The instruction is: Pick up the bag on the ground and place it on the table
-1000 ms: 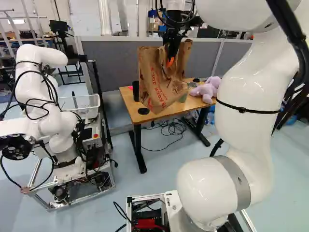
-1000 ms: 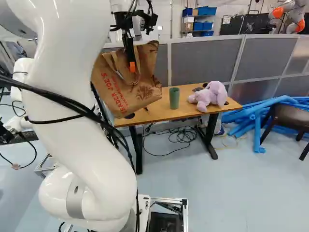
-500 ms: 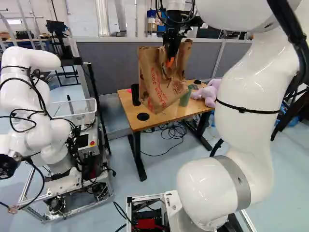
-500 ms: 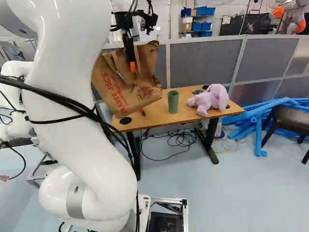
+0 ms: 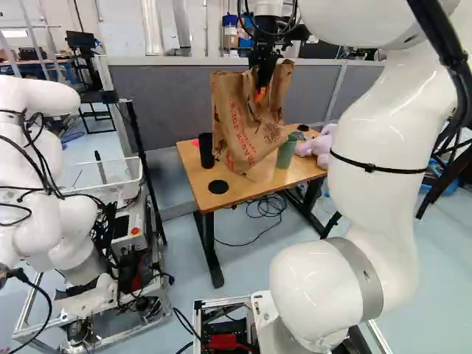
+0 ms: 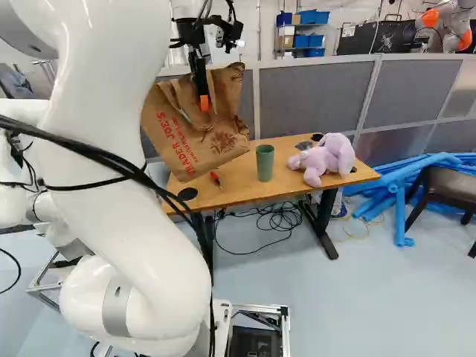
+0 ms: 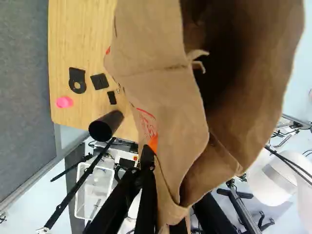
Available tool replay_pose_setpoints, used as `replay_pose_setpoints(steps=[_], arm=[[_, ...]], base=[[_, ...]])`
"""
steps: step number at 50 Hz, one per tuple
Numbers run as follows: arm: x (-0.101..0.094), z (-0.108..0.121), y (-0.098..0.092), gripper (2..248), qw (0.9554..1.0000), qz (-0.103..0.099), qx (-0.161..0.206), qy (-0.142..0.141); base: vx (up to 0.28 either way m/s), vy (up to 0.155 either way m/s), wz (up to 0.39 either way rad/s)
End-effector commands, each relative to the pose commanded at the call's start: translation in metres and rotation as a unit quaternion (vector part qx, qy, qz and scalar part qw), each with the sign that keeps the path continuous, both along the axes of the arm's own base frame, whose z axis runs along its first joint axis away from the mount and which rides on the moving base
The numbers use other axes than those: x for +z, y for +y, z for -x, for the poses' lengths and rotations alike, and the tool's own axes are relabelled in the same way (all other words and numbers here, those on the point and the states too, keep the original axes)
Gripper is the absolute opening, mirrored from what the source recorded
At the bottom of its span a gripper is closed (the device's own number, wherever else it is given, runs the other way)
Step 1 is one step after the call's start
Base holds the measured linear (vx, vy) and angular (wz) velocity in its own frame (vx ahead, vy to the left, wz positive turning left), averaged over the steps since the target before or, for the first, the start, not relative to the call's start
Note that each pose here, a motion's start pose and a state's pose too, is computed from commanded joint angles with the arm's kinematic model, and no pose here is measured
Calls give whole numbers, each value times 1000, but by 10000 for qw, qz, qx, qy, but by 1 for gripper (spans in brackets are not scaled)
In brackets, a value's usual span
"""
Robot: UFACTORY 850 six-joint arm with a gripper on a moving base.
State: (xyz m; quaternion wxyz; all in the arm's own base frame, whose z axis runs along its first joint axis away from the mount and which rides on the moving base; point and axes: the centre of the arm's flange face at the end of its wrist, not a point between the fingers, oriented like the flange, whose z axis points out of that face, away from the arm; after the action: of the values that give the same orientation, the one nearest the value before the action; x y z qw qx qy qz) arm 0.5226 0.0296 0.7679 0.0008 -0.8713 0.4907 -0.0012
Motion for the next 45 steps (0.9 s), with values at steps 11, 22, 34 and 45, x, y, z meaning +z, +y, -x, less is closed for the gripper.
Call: replay_pose_setpoints(steps=[11, 22, 34, 45], arm=[[0, 0, 0, 26, 10000, 0, 0, 0], [0, 0, 0, 26, 10000, 0, 0, 0], [0, 0, 0, 26, 10000, 0, 0, 0], [0, 0, 0, 26, 10000, 0, 0, 0]], base=[[119, -1, -22], [120, -2, -20], [115, -1, -21], [37, 0, -8]])
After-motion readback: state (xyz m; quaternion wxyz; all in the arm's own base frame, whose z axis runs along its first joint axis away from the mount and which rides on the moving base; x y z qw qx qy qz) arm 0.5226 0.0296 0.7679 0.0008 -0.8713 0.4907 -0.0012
